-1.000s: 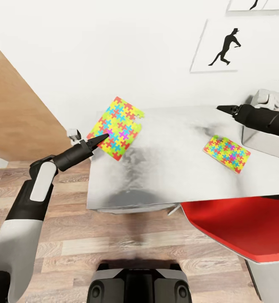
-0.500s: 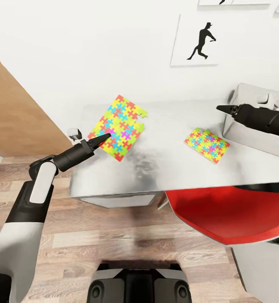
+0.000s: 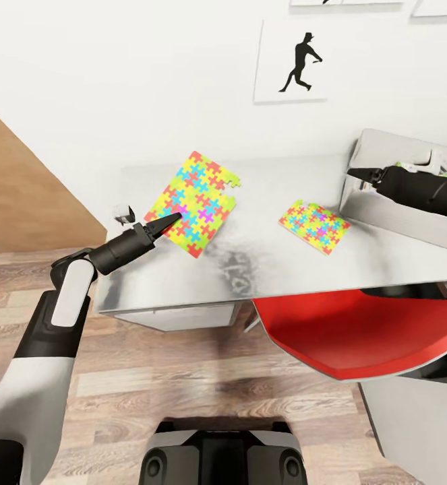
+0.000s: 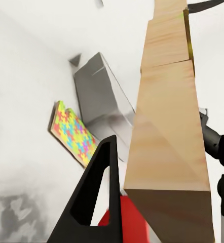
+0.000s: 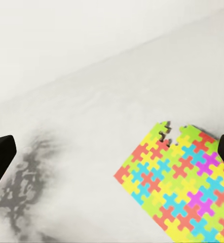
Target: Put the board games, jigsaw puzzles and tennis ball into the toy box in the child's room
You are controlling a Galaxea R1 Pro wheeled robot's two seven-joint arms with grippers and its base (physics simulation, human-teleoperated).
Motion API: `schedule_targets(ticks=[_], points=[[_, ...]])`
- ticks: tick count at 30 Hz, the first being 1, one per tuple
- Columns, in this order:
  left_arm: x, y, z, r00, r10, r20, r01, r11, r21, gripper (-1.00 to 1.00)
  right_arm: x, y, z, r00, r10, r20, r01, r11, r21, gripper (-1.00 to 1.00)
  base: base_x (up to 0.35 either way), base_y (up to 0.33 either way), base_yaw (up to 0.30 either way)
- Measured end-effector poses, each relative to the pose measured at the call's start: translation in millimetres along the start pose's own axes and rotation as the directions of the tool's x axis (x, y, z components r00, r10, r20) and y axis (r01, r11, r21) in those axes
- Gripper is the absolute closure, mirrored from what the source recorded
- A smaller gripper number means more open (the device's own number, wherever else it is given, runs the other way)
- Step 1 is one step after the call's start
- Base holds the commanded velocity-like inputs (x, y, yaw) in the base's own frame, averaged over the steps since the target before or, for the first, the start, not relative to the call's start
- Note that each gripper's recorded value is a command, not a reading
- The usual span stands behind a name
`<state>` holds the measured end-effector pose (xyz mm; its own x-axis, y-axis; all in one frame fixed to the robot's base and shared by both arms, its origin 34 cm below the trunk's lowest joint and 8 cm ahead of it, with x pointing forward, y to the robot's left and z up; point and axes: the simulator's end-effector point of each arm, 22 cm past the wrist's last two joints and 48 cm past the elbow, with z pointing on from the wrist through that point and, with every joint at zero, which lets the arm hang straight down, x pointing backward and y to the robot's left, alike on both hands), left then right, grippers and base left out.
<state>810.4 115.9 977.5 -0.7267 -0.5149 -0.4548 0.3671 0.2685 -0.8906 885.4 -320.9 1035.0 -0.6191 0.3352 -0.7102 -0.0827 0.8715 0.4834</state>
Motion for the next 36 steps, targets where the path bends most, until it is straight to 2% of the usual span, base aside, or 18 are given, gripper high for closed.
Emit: schedule_targets(ticks=[10, 15, 16, 19, 27, 36], points=[[10, -20, 15.6, 1.0, 0.004, 0.003, -0.004, 1.0, -0.01, 1.0, -7, 9, 0.0, 1.0, -0.002, 0.013, 0.003, 1.0, -0.027, -1.0, -0.004, -0.007, -0.18], [16, -28, 20.3, 1.0, -0.001, -0.007, 0.001, 1.0, -0.016, 1.0, -7, 23, 0.1, 1.0, -0.006, 0.012, 0.007, 0.996, -0.085, -1.0, -0.001, -0.002, -0.054], [21, -33, 22.5, 1.0, -0.018, -0.009, 0.018, 1.0, -0.007, 1.0, -3, 32, 1.7, 1.0, -0.012, 0.001, 0.012, 0.993, -0.119, -1.0, 0.0, -0.001, -0.021], [22, -37, 23.4, 0.999, -0.035, -0.006, 0.035, 0.999, 0.005, 1.0, 1, 38, 3.1, 1.0, -0.017, -0.007, 0.016, 0.99, -0.137, -1.0, 0.0, 0.0, -0.014], [22, -42, 22.9, 0.999, -0.047, -0.001, 0.047, 0.999, 0.014, 1.0, 2, 42, 2.4, 1.0, -0.022, -0.012, 0.02, 0.989, -0.148, -1.0, 0.0, 0.0, -0.006], [18, -52, 22.2, 0.999, -0.033, 0.001, 0.033, 0.999, 0.02, 1.0, -2, 48, -2.4, 1.0, -0.027, -0.005, 0.026, 0.988, -0.155, -1.0, 0.0, 0.0, -0.001]])
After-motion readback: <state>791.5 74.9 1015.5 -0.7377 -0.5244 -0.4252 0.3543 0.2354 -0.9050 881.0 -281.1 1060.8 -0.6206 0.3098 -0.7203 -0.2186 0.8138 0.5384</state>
